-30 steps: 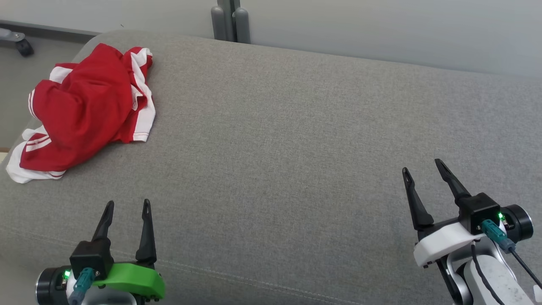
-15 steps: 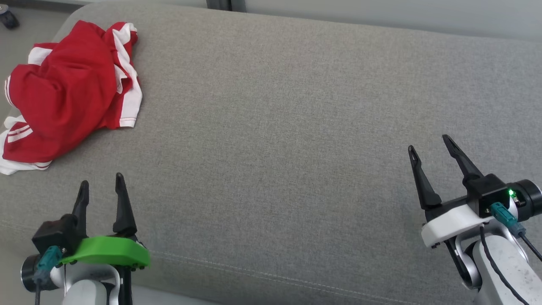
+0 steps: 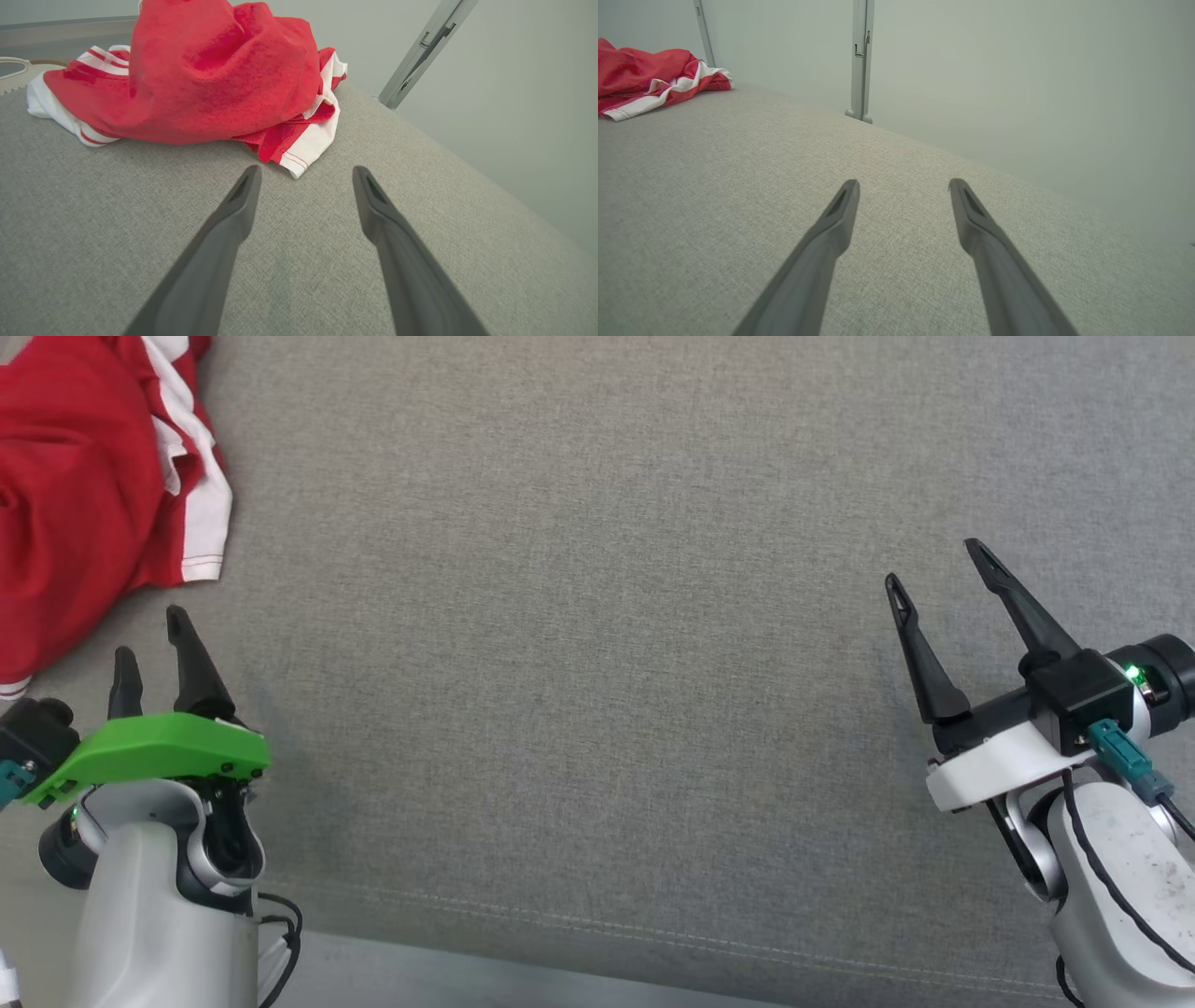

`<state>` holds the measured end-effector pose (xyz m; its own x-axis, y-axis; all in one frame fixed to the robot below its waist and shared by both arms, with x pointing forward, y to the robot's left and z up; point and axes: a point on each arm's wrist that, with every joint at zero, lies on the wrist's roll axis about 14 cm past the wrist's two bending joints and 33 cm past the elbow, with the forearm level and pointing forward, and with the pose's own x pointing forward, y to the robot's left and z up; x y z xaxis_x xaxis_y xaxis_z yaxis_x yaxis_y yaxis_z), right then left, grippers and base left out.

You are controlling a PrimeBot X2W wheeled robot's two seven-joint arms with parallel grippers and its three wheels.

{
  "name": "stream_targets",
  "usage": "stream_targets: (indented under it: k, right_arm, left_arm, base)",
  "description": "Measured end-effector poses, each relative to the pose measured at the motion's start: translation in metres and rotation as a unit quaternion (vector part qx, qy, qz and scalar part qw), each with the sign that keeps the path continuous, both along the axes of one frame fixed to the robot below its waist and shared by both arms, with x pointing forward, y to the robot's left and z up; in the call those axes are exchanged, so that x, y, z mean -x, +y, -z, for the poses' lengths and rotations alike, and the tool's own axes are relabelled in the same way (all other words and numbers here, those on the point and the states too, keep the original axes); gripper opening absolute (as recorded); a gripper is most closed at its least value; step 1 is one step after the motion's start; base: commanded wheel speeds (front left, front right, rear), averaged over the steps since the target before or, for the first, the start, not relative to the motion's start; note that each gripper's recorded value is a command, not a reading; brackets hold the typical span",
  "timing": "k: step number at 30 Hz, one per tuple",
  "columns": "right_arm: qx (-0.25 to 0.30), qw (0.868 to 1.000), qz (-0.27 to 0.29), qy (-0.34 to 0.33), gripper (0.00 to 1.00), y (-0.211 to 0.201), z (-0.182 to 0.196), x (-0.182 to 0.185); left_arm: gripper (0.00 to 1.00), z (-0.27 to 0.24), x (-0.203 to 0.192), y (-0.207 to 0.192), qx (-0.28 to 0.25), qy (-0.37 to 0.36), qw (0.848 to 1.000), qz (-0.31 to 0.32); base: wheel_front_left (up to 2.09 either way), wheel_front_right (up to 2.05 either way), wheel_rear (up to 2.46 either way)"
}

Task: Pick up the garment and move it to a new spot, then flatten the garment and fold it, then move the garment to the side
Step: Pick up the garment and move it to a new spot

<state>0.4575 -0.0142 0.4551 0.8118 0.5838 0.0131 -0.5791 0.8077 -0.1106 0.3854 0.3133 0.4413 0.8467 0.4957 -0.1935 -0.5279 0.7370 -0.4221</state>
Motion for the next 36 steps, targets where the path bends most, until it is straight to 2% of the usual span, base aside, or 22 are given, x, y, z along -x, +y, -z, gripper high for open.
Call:
stream_targets:
  k: [5,9,12,16,21,36]
  right_arm:
    - [0.010,1.000,0.014,0.004,1.00,-0.014,0.009,-0.007]
    - [0.019,0.999,0.029,0.014,1.00,-0.028,0.019,-0.009]
    - [0.022,0.999,0.041,0.018,1.00,-0.036,0.023,-0.011]
    - [0.025,0.998,0.050,0.018,1.00,-0.044,0.025,-0.013]
    - [0.028,0.998,0.059,0.018,1.00,-0.052,0.028,-0.016]
    - [0.029,0.996,0.083,0.018,1.00,-0.065,0.029,-0.020]
  left_arm:
    - [1.00,0.020,-0.023,0.001,0.071,0.003,0.997,-0.023]
    - [1.00,0.039,-0.035,-0.001,0.154,-0.001,0.987,-0.050]
    - [1.00,0.051,-0.042,-0.003,0.194,0.002,0.979,-0.069]
    - [1.00,0.065,-0.049,-0.006,0.204,0.021,0.976,-0.074]
    - [1.00,0.079,-0.054,-0.007,0.242,0.026,0.965,-0.100]
    - [1.00,0.082,-0.069,0.001,0.260,0.018,0.956,-0.137]
  base:
    - [0.00,0.00,0.00]
    - [0.00,0.00,0.00]
    - [0.00,0.00,0.00]
    - [0.00,0.00,0.00]
    - [0.00,0.00,0.00]
    - [0.00,0.00,0.00]
